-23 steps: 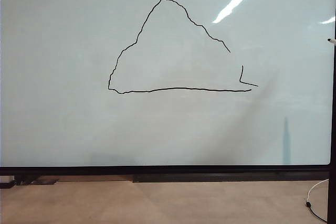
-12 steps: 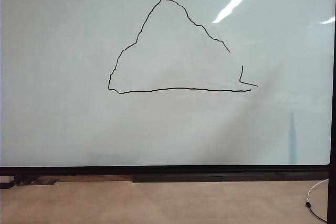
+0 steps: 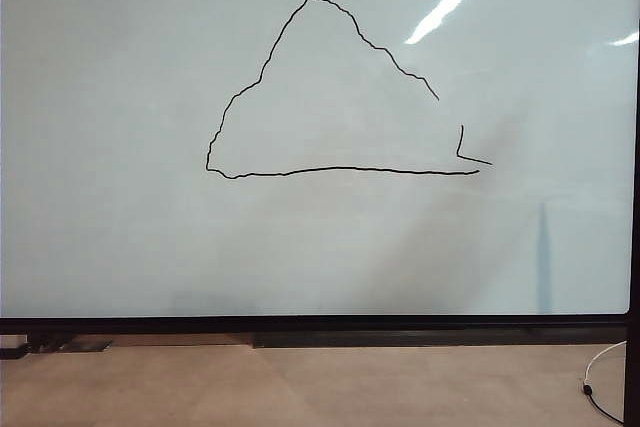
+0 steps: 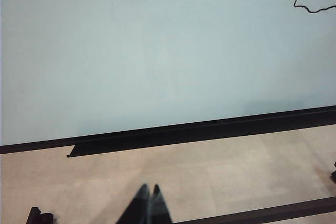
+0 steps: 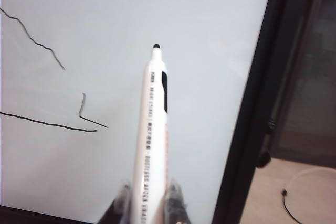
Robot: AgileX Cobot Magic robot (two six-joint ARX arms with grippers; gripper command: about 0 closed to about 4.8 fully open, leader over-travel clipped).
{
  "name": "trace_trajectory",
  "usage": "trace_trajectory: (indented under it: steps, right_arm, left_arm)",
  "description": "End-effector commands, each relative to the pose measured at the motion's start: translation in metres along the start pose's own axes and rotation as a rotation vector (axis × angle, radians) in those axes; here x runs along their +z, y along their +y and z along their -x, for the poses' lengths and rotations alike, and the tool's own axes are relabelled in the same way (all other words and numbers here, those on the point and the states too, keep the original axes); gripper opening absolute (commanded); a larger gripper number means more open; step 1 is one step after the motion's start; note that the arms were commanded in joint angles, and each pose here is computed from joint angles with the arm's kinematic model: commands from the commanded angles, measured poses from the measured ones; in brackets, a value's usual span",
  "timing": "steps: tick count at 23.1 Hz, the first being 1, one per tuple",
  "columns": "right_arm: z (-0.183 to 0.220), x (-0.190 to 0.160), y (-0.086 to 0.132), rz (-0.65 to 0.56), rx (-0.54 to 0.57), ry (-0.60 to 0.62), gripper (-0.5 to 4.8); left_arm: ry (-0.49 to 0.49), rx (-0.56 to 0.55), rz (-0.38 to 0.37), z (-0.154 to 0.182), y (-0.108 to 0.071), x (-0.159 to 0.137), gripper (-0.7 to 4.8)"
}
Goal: Pick up the pen on the shelf to the right of the whiteboard and draw a triangle.
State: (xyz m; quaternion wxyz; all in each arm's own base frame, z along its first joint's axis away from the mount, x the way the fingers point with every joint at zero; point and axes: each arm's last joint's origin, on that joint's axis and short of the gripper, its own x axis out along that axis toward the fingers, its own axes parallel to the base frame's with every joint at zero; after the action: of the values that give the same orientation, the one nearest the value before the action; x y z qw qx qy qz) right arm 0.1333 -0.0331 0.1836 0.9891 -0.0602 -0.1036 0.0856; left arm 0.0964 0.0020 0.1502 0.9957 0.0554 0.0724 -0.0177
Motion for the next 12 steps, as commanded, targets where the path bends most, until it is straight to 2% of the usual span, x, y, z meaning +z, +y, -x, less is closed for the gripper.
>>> trace_trajectory:
  steps: [1, 8, 12]
  right_arm:
    - [0.005, -0.002, 0.006, 0.003, -0.047, 0.047, -0.05]
    - [0.003, -0.004, 0.030, 0.073, -0.054, 0.103, -0.05]
    - [0.005, -0.004, 0.030, 0.084, -0.070, 0.117, -0.05]
  left_arm:
    - [-0.013, -0.002, -0.002, 0.000, 0.000, 0.002, -0.05]
    - [-0.012, -0.002, -0.002, 0.000, 0.000, 0.002, -0.05]
    - [-0.012, -0.002, -0.002, 0.000, 0.000, 0.002, -0.05]
